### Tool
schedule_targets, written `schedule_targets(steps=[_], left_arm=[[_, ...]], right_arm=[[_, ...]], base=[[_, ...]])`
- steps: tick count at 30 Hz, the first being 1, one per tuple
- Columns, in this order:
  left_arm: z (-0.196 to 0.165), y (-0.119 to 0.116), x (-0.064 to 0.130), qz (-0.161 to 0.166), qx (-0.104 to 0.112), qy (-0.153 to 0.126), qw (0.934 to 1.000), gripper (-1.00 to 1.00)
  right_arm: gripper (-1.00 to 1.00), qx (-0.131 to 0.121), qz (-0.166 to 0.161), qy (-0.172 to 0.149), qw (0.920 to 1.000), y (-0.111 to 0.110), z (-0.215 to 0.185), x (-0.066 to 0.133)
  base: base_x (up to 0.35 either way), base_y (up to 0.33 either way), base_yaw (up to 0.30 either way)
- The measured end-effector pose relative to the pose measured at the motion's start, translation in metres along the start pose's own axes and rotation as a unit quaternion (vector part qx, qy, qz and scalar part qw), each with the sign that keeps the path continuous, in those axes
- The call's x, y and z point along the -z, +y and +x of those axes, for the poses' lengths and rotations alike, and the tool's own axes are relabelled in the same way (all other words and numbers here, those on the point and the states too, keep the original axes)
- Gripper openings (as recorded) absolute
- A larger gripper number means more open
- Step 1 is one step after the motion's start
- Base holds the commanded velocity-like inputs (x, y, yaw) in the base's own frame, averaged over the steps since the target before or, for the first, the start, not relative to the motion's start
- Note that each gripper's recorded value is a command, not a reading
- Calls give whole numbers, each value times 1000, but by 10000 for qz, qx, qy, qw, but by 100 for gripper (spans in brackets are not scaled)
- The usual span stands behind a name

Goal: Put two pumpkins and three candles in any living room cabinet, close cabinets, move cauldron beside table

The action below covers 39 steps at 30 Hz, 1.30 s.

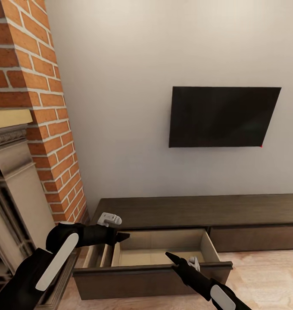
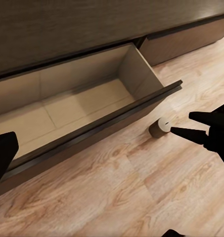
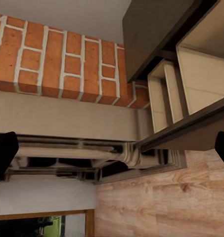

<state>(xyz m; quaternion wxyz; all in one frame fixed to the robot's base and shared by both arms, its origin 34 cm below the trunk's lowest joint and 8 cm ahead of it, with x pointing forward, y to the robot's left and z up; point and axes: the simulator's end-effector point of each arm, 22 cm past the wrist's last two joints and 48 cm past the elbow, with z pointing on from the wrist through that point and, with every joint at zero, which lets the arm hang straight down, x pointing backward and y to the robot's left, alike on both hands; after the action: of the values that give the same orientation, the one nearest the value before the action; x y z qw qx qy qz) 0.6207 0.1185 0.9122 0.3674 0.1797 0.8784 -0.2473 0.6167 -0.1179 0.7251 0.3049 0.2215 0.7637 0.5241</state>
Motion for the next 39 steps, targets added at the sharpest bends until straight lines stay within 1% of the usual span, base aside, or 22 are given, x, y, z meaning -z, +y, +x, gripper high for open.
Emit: schedule_targets(steps=[17,19,20,21,22,23,24,26,28,30,32,33,34,35,36,37,39], left_arm=[[-20,-8,16,-3,-1,-1,10000,100],[-22,-9,18,-5,0,-1,10000,100],[-23,-9,19,-6,-1,-1,10000,100],[-24,-9,20,-13,-4,-1,10000,100],[-25,-9,21,-24,-6,0,10000,100],[-26,-9,22,-37,-8,0,10000,100],[-27,-8,23,-67,-14,1,10000,100],[-30,-8,25,-102,-20,0,9999,100],[-32,-7,27,-141,-22,-2,9999,100],[-34,-5,29,-188,-25,-3,9998,100],[-36,-4,31,-241,-28,-4,9997,100],[-37,-1,32,-332,-30,-9,9994,100],[-39,0,33,-361,-28,-10,9993,100],[-40,2,34,-422,-27,-15,9991,100],[-41,3,35,-448,-25,-16,9990,100],[-42,4,36,-486,-24,-18,9988,100],[-44,5,38,-532,-24,-18,9986,100]], right_arm=[[100,15,35,-9,10000,23,-7,7],[100,53,155,26,9999,21,-6,8],[100,101,280,66,9995,18,-5,8],[100,257,650,182,9974,3,-1,10],[100,360,884,243,9951,-5,1,11],[100,466,1114,299,9922,-12,1,13],[100,699,1510,363,9854,-22,-3,14],[100,955,1796,348,9785,-21,-12,13],[100,1211,1968,264,9726,-10,-26,10],[100,1448,2124,172,9662,6,-40,6],[100,1663,2354,77,9575,22,-54,5],[100,2004,2812,-133,9384,39,-77,10],[100,2127,2948,-277,9312,51,-87,13],[100,2278,3240,-500,9168,63,-97,24],[100,2336,3361,-609,9104,69,-99,31],[100,2407,3515,-783,9013,78,-100,44],[100,2458,3595,-978,8948,92,-98,60]], base=[[0,0,0],[0,0,0],[0,0,0],[0,0,0],[0,0,0],[0,0,0],[0,0,0],[0,0,0],[0,0,0],[0,0,0],[0,0,0],[0,0,0],[0,0,0],[0,0,0],[0,0,0],[0,0,0],[0,0,0]])
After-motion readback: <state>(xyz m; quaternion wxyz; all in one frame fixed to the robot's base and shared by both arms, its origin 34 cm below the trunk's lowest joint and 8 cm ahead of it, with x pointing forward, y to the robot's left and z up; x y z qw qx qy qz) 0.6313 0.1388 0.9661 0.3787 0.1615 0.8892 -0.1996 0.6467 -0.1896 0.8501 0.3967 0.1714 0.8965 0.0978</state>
